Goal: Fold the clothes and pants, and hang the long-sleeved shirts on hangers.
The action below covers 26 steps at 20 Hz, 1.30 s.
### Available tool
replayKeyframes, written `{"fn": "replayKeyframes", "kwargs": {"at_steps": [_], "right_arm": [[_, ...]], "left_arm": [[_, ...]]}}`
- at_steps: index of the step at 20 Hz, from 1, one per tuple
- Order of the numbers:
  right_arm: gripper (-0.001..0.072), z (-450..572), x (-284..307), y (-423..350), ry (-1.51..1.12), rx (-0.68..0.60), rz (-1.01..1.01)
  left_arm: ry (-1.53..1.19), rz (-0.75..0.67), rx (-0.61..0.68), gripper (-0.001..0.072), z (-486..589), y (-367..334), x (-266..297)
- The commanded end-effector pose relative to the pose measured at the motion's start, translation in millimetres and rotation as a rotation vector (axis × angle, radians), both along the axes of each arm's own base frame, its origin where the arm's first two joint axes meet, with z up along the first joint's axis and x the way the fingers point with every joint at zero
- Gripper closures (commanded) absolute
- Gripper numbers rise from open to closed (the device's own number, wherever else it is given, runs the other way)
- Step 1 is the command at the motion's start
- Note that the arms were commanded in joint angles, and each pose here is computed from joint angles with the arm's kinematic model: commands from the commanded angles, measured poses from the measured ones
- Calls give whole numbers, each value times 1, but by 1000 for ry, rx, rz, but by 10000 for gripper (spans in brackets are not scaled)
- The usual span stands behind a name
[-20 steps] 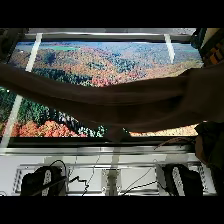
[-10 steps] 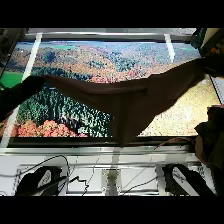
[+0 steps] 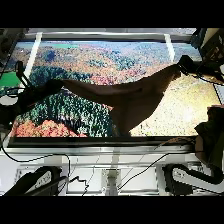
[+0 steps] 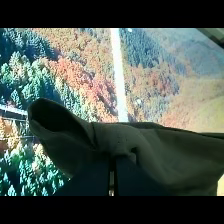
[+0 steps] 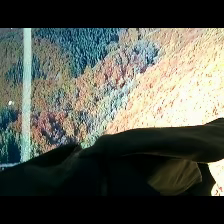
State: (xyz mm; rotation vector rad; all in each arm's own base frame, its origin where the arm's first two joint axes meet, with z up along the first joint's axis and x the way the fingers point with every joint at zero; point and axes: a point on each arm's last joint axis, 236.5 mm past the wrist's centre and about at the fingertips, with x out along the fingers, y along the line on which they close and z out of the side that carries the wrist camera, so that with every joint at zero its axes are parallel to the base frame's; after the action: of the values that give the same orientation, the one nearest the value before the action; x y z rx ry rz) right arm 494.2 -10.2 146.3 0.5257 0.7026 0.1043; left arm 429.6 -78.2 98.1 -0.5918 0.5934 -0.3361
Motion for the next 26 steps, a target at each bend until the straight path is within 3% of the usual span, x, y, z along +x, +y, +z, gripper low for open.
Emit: {"fn": "replayKeyframes", "kwargs": {"at_steps": [1,3,4,5,6,7,8,12,15,16,18,19,22,23,24,26], "right_arm": [[672,-1,31,-21,-92,-58,-83],[81,-13,30,-31,-67,-127,-79],[132,-19,25,-35,-39,-179,-64],[337,-25,13,-37,9,-210,-41],[603,-32,-1,-34,67,-226,0],[693,-42,-19,-33,137,-264,58],[699,-52,-39,-30,215,-302,126],[700,-98,-122,-4,464,-272,321],[698,-140,-183,39,558,-84,354],[653,-158,-200,53,585,-13,346],[392,-192,-218,70,622,105,274],[342,-209,-223,76,643,172,204],[324,-234,-214,84,622,312,48],[292,-235,-206,85,606,342,24],[185,-236,-199,87,597,376,-1],[182,-239,-192,100,608,420,17]], "left_arm": [[-14,-13,20,695,-2,-2,2],[-13,-18,24,694,-2,-4,2],[-11,-22,39,694,-5,-3,1],[-9,-29,62,694,-7,-2,0],[-6,-34,81,694,-10,-1,-1],[-5,-38,92,694,-11,0,-1],[-4,-40,106,694,-13,1,-2],[18,-77,242,694,-32,11,-7],[41,-88,270,694,-43,14,-7],[45,-89,269,694,-45,13,-7],[49,-87,258,694,-46,13,-6],[51,-87,257,694,-47,13,-6],[53,-90,256,694,-47,12,-7],[53,-90,256,694,-47,12,-7],[53,-90,256,694,-47,12,-7],[53,-90,256,694,-47,12,-7]]}}
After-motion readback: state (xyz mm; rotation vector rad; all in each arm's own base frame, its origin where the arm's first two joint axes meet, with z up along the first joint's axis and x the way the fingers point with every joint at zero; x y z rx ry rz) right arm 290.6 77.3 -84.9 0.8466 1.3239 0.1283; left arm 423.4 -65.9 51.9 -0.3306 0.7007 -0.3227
